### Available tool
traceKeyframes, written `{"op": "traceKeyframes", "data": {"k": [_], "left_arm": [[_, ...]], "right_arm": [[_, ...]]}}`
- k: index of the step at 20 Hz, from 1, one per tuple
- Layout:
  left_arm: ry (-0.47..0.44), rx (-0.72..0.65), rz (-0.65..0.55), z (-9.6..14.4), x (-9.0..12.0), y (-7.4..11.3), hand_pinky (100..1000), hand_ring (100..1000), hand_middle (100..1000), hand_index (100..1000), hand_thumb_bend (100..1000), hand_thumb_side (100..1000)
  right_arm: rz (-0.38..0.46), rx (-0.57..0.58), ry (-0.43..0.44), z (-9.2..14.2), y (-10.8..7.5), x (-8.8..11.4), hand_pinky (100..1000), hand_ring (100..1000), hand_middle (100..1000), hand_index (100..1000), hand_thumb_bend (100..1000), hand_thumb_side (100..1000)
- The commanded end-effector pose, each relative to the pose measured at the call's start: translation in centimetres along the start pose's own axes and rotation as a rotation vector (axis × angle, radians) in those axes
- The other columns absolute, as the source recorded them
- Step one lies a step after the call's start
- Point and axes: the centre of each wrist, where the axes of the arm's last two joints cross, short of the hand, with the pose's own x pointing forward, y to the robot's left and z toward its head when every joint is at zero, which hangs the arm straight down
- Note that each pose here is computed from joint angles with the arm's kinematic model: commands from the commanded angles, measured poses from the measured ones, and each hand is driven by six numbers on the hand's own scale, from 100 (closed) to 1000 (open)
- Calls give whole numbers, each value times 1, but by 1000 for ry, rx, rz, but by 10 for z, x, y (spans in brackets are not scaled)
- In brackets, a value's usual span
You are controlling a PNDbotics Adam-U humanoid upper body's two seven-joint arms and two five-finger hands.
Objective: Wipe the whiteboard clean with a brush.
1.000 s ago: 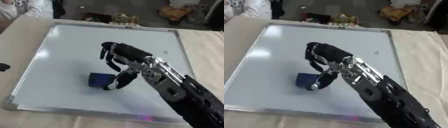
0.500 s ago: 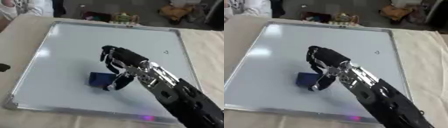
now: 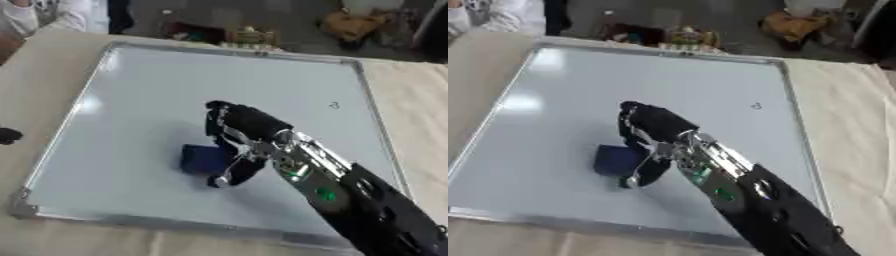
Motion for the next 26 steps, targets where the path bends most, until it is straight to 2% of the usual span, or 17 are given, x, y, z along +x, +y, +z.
{"op": "traceKeyframes", "data": {"k": [1,17,26], "left_arm": [[-26,-14,-3,-4,7,-3,536,407,443,492,181,882],[-19,-14,-4,-4,6,-3,537,400,442,491,162,888],[-16,-17,-5,-4,6,-4,537,398,442,490,151,890]], "right_arm": [[15,-19,6,-1,-4,-3,830,1000,638,127,592,159],[-68,20,6,0,-2,-8,822,1000,624,110,437,120],[-112,46,11,2,-3,-11,826,1000,634,110,443,105]]}}
